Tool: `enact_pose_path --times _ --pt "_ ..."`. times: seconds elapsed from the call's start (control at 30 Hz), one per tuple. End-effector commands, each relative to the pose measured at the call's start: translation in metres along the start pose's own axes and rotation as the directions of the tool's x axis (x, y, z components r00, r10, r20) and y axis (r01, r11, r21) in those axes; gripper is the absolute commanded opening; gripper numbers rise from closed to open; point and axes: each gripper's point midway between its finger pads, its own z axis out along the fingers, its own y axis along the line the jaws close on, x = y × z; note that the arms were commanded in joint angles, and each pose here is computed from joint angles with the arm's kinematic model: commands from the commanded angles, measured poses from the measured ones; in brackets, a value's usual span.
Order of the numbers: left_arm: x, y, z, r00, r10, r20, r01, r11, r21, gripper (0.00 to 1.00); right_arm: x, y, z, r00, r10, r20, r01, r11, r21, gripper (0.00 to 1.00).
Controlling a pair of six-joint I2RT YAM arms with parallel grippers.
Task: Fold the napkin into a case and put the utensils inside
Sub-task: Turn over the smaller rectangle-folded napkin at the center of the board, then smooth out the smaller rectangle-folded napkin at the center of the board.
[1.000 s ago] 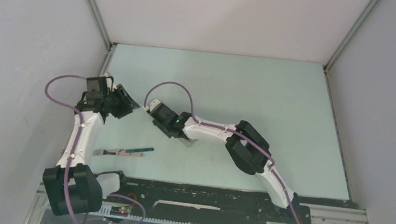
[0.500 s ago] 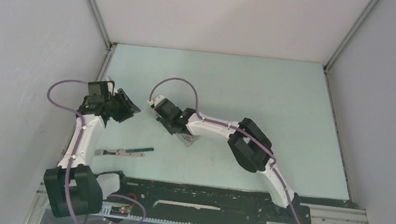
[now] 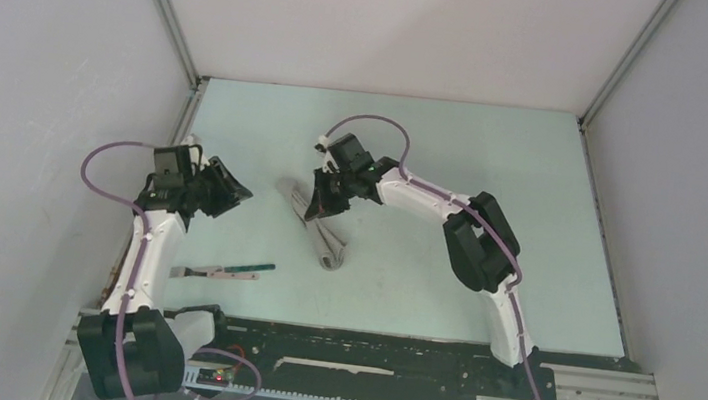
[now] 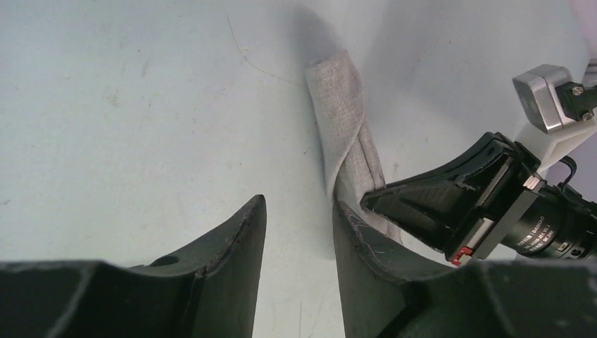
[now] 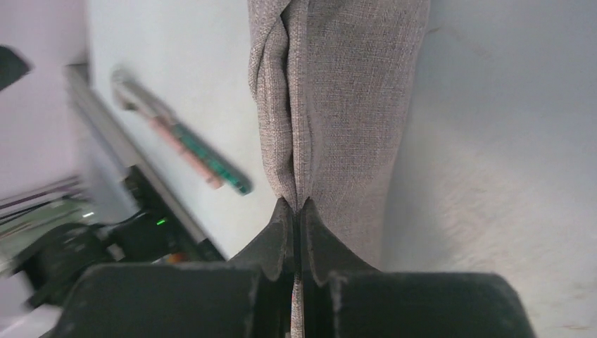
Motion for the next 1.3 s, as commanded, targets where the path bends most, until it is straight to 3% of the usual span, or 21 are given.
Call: enact_pose_path --times 0.0,0.17,0.4,0.53,0.63,0.73,0.83,0.93,1.0,1.1,1.27 --pt "-0.005 -0.012 -0.01 1.0 0.019 0.015 -0.02 0.998 0.055 0.47 -0.016 0.056 -0.039 0.984 0.178 -0.023 -0.176 0.932 -0.317 0.0" --pt "0.0 -0.019 -0.01 1.0 0.02 -0.012 -0.019 0.995 0.093 0.47 -0.027 0.025 -0.041 0.945 0.326 -0.034 -0.3 0.821 -0.485 0.0" --pt "0.011 -0.044 0.0 0.994 0.056 -0.092 -0.039 0.983 0.177 0.47 -0.02 -0.035 -0.032 0.903 0.425 -0.055 -0.385 0.749 -0.538 0.06" --pt "0.022 -0.074 0.013 0.984 0.101 -0.145 -0.06 0.962 0.266 0.5 -0.02 -0.072 -0.046 0.908 0.418 0.02 -0.353 0.792 -0.498 0.27" --pt "0.03 -0.099 0.034 0.975 0.076 -0.21 0.003 0.937 0.349 0.5 -0.022 -0.091 -0.066 0.93 0.36 0.073 -0.292 0.846 -0.446 0.61" --pt "0.038 -0.128 0.059 0.962 0.057 -0.266 0.056 0.915 0.4 0.49 -0.023 -0.105 -0.093 0.95 0.275 0.149 -0.221 0.927 -0.303 0.7" --pt "0.034 -0.147 0.084 0.959 0.045 -0.28 0.08 0.905 0.418 0.46 -0.004 -0.112 -0.115 0.966 0.204 0.161 -0.191 0.977 -0.095 0.71" --pt "0.034 -0.166 0.113 0.943 0.014 -0.334 0.146 0.882 0.449 0.37 0.021 -0.087 -0.117 0.987 0.084 0.135 -0.093 0.994 0.057 0.69" --pt "0.034 -0.171 0.134 0.927 -0.023 -0.374 0.198 0.877 0.437 0.28 0.034 -0.053 -0.107 0.993 0.04 0.11 -0.044 0.999 0.027 0.65" --pt "0.025 -0.17 0.156 0.933 -0.061 -0.354 0.215 0.885 0.413 0.23 0.05 -0.02 -0.086 0.996 0.024 0.08 -0.021 0.999 -0.032 0.57" --pt "0.041 -0.127 0.193 0.92 -0.086 -0.384 0.191 0.95 0.246 0.2 0.06 -0.033 -0.069 0.995 0.087 0.051 -0.083 0.994 -0.072 0.52"
